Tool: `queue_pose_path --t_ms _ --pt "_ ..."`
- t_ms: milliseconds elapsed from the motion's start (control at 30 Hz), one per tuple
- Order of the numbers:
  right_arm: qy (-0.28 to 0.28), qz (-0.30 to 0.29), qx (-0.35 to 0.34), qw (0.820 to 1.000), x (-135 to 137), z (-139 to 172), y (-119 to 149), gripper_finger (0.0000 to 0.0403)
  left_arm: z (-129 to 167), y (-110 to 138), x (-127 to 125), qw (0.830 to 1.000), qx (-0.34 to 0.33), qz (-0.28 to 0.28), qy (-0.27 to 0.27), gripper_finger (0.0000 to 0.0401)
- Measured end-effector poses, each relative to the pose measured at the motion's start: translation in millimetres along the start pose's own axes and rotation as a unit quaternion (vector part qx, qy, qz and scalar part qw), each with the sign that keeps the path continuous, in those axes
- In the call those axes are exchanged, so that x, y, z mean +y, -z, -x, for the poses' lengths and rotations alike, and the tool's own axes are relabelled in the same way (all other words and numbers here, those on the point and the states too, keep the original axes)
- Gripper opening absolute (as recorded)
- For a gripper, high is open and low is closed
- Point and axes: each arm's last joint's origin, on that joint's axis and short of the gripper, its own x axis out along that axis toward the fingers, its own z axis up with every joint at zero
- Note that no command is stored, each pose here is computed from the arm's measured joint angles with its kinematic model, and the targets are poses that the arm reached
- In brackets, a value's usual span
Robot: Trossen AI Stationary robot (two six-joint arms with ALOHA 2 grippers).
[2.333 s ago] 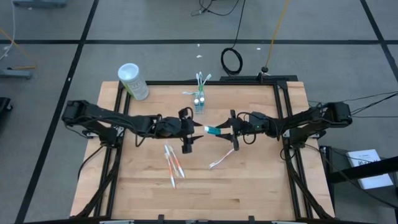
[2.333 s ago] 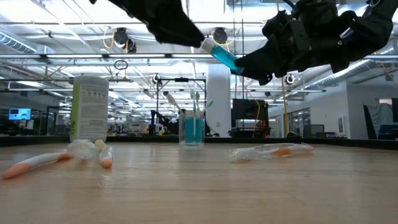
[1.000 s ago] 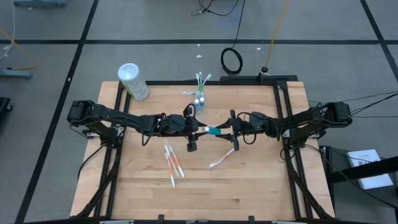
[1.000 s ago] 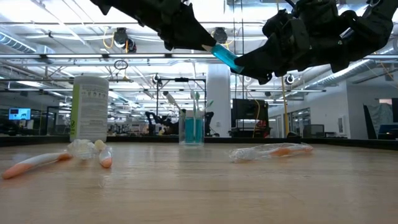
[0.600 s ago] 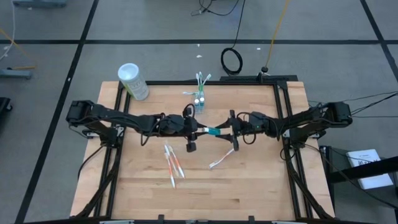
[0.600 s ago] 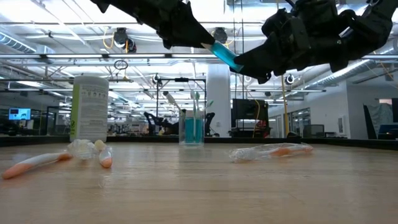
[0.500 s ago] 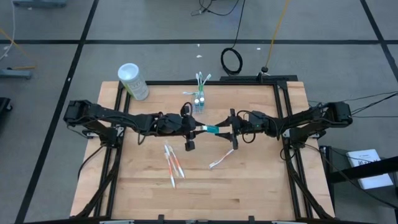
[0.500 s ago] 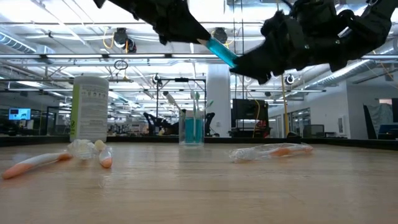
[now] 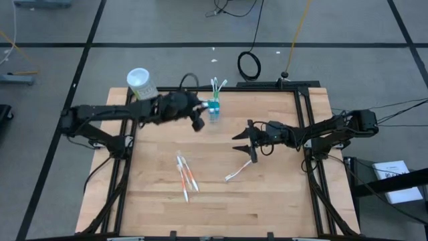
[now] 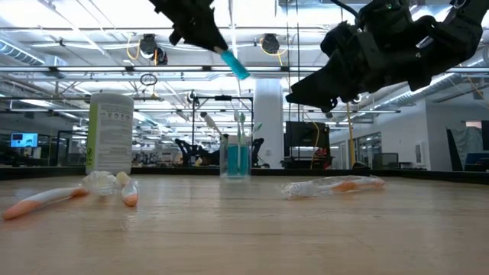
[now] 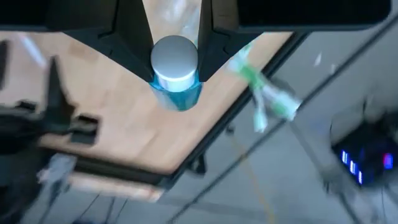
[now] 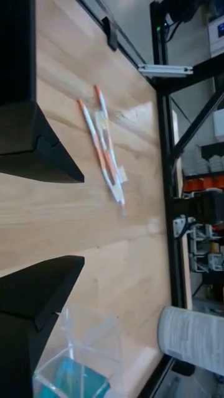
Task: Pick & Place toothbrushing station
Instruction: Put the blue mouthwash bottle into the transparent organizer
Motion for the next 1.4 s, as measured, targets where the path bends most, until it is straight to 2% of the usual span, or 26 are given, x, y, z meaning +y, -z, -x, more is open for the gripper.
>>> queue_pose_path --t_ms 233,500,733,1400 --pt "0.000 0.001 -0.002 1.000 0.0 0.0 -0.3 0.0194 -26.5 -17.3 45.9 0.995 0.088 0.052 -0.005 0.0099" --pt "0.000 0.000 -0.001 1.000 0.0 0.0 -0.2 0.0190 -73.1 4.3 67.1 0.983 0.167 0.065 -0.034 0.0099" --pt "0.000 0.000 -0.001 1.000 0.0 0.0 -0.2 0.0191 -97.0 19.5 69.6 0.977 0.199 0.066 -0.038 0.0099" --pt "0.000 0.002 -0.001 1.000 0.0 0.0 -0.2 0.0188 -111.6 31.5 62.9 0.971 0.227 0.076 -0.007 0.0099"
